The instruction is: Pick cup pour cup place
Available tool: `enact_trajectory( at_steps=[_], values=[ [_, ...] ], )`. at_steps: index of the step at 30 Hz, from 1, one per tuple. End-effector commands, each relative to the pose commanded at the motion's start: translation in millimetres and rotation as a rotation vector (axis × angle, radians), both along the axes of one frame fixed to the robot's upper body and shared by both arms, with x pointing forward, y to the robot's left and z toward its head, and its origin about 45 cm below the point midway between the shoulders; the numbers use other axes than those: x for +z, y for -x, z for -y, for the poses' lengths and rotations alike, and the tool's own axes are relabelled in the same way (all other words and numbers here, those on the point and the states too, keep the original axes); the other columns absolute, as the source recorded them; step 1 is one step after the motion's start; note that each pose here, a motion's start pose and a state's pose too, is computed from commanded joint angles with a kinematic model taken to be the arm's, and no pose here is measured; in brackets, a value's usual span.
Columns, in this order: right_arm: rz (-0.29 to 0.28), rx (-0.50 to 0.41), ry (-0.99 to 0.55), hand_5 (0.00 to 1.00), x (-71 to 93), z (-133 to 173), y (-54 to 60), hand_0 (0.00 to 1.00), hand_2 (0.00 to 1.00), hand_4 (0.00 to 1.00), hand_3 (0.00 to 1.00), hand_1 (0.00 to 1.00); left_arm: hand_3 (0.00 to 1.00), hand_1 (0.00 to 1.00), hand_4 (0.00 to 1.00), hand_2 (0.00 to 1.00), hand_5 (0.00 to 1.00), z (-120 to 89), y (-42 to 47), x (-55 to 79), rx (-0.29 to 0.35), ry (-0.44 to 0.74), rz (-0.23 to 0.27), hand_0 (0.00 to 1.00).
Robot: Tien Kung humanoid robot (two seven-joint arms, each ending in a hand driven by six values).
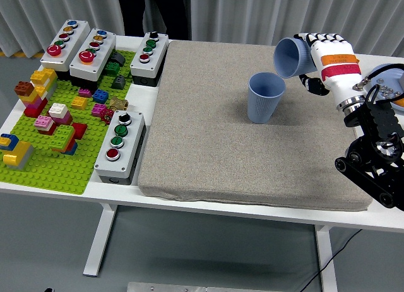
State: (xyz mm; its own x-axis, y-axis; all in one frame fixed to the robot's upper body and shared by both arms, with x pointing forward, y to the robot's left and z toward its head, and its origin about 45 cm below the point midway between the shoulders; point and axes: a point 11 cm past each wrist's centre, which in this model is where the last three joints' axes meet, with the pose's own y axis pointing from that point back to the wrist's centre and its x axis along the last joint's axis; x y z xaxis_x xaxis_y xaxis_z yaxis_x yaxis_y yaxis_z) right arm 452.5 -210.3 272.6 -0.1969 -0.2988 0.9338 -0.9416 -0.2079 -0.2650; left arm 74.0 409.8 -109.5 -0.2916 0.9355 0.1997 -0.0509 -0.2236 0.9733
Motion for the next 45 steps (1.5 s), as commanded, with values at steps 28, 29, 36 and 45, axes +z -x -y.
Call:
enact_trajectory(
  at_steps=[28,29,36,45],
  values=[
    [-0.315,-0.206,-1.095,0.002,-34.4,54.2,-0.6,0.809,0.579,0.613,0.616,0.676,0.768,0.804,0.510,0.842,0.928,6.0,-1.1,-1.6,-0.005,0.013,-0.002,0.765],
    [-0.316,-0.209,-1.100,0.002,-35.5,54.8,-0.4,0.809,0.579,0.613,0.616,0.676,0.768,0.804,0.510,0.842,0.928,6.0,-1.0,-1.6,-0.005,0.013,-0.002,0.765],
    [-0.322,-0.221,-1.079,0.002,-48.0,53.2,6.0,0.808,0.578,0.614,0.615,0.677,0.768,0.804,0.510,0.842,0.928,6.1,2.0,-2.1,-0.006,0.014,-0.008,0.765],
    [-0.333,-0.250,-1.056,0.002,-69.2,54.5,15.0,0.809,0.577,0.615,0.615,0.676,0.768,0.804,0.510,0.843,0.930,7.4,3.4,-2.7,-0.009,0.018,-0.012,0.766]
  ],
)
